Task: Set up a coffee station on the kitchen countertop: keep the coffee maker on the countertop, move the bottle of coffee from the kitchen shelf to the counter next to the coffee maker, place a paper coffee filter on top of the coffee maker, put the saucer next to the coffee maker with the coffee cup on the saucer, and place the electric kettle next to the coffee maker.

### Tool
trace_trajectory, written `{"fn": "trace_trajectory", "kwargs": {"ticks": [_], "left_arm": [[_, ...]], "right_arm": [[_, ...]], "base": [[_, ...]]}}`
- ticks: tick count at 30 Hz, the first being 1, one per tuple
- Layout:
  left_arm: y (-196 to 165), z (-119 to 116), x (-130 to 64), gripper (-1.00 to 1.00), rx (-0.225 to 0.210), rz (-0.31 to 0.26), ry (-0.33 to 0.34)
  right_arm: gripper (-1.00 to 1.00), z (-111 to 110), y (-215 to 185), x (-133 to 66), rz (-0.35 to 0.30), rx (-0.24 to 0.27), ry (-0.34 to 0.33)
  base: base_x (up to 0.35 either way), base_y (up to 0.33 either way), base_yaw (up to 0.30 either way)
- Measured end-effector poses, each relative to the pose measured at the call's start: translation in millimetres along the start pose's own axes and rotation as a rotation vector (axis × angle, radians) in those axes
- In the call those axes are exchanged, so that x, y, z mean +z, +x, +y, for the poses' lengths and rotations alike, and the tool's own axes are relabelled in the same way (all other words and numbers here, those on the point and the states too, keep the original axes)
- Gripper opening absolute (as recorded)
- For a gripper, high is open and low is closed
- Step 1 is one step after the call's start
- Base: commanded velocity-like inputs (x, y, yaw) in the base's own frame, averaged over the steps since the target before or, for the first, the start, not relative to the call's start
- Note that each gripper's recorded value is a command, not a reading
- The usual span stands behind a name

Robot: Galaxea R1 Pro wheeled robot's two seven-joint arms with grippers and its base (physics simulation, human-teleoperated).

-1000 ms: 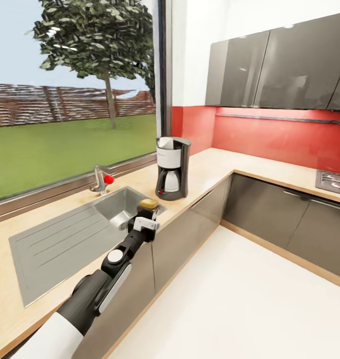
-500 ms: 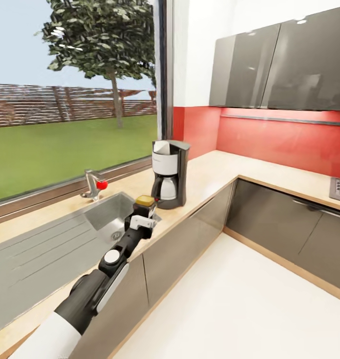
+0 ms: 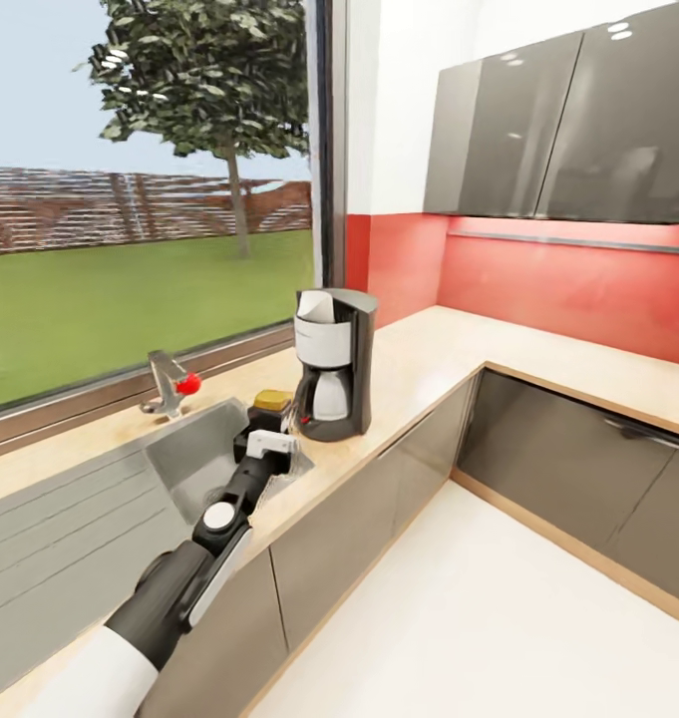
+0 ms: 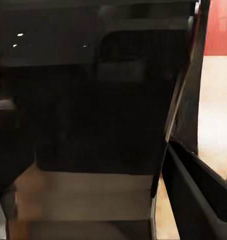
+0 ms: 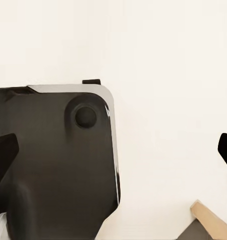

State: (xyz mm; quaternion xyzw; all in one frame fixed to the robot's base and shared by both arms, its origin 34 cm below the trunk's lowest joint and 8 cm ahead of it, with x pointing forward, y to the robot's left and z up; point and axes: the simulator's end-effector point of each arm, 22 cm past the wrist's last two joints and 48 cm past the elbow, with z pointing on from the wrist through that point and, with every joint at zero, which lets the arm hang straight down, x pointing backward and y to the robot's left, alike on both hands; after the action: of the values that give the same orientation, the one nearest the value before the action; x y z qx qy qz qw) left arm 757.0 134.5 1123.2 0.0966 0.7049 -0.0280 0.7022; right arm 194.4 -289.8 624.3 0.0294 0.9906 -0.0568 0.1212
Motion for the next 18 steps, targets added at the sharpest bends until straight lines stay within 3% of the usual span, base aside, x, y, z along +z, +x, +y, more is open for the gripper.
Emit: {"fn": "trace_trajectory", "kwargs": {"ticks": [6,14,18], "left_arm": [[14,22,-6.9,-1.00,-0.005,0.022,-0.087],[14,21,-7.3,-1.00,-0.009,0.022,-0.094],[13,18,-7.3,-1.00,-0.010,0.021,-0.088]], "right_arm": [[1.00,0,0,0.1,0.000,0.000,0.000],[1.00,0,0,0.1,0.001,-0.001,0.000],[1.00,0,0,0.1,0.000,-0.001,0.000]], "base": [[0.064,0.000,0.270],[0.002,0.000,0.275],[0.048,0.000,0.117]]}}
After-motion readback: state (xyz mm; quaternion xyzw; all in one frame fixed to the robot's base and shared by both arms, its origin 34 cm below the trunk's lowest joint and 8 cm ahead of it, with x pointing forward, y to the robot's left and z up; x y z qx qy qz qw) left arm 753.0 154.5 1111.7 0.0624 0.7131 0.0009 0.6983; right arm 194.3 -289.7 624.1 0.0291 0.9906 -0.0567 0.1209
